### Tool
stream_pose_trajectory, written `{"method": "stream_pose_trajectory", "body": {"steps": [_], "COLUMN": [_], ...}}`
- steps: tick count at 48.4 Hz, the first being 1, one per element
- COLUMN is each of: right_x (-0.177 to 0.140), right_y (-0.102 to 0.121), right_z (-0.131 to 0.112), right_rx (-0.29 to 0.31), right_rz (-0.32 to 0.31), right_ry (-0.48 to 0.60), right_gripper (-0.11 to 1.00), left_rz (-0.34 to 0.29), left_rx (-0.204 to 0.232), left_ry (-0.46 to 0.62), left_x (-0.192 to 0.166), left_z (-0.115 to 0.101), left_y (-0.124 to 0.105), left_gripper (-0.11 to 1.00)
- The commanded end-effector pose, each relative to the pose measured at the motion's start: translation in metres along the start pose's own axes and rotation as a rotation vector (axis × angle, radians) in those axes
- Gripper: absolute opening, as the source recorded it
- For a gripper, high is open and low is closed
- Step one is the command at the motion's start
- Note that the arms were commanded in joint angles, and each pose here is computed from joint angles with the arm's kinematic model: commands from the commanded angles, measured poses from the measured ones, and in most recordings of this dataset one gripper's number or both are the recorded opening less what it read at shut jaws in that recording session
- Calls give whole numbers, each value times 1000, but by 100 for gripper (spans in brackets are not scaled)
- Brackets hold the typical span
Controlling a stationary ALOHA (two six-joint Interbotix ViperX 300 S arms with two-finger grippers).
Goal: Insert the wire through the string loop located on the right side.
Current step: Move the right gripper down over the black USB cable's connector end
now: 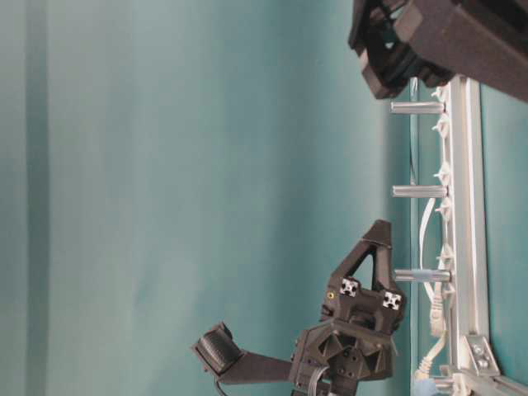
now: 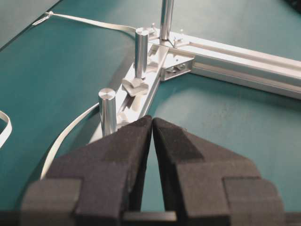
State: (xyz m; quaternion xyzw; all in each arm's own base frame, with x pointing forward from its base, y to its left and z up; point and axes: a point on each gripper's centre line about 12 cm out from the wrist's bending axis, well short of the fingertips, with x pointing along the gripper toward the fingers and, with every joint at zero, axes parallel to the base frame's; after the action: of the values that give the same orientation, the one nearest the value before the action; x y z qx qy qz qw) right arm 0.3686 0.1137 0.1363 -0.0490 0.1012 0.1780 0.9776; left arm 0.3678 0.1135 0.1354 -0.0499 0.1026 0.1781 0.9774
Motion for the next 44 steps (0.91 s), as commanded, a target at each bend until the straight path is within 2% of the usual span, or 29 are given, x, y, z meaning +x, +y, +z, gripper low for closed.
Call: {"method": "stream_pose_trajectory", "body": {"steps": [1, 3, 6, 9, 17, 22, 26, 28, 34, 37, 40, 44], "right_x": [3, 3, 5, 5, 7, 7, 7, 7, 7, 7, 7, 7], "right_y": [1, 0, 0, 0, 0, 0, 0, 0, -1, -1, 0, 4], "right_z": [10, 10, 11, 11, 14, 15, 14, 13, 10, 11, 12, 12], "right_rx": [13, 19, 29, 46, 126, 149, 150, 150, 158, 169, 186, 214], "right_rz": [0, -1, -1, -1, 1, 2, 1, 1, -8, -17, -26, -41], "right_ry": [-32, -28, -25, -25, -32, -34, -25, -19, 5, 5, 1, 1], "right_gripper": [24, 22, 9, 2, 1, 2, 16, 26, 65, 80, 81, 81], "left_rz": [-20, -19, -18, -19, -20, -21, -22, -23, -22, -23, -24, -24], "left_rx": [14, 13, 13, 12, 10, 15, 16, 16, 14, 20, 21, 21], "left_ry": [-43, -34, -20, -6, 6, 28, 48, 55, 78, 86, 86, 91], "left_x": [2, 2, 2, 2, -1, -5, -6, -6, -7, -7, -9, -11], "left_z": [22, 25, 28, 29, 35, 36, 35, 35, 37, 38, 40, 41], "left_y": [-1, -1, -1, -1, -1, -1, -1, -2, -2, -2, -2, -2], "left_gripper": [15, 13, 1, 0, 0, 0, 2, 8, 42, 60, 75, 75]}}
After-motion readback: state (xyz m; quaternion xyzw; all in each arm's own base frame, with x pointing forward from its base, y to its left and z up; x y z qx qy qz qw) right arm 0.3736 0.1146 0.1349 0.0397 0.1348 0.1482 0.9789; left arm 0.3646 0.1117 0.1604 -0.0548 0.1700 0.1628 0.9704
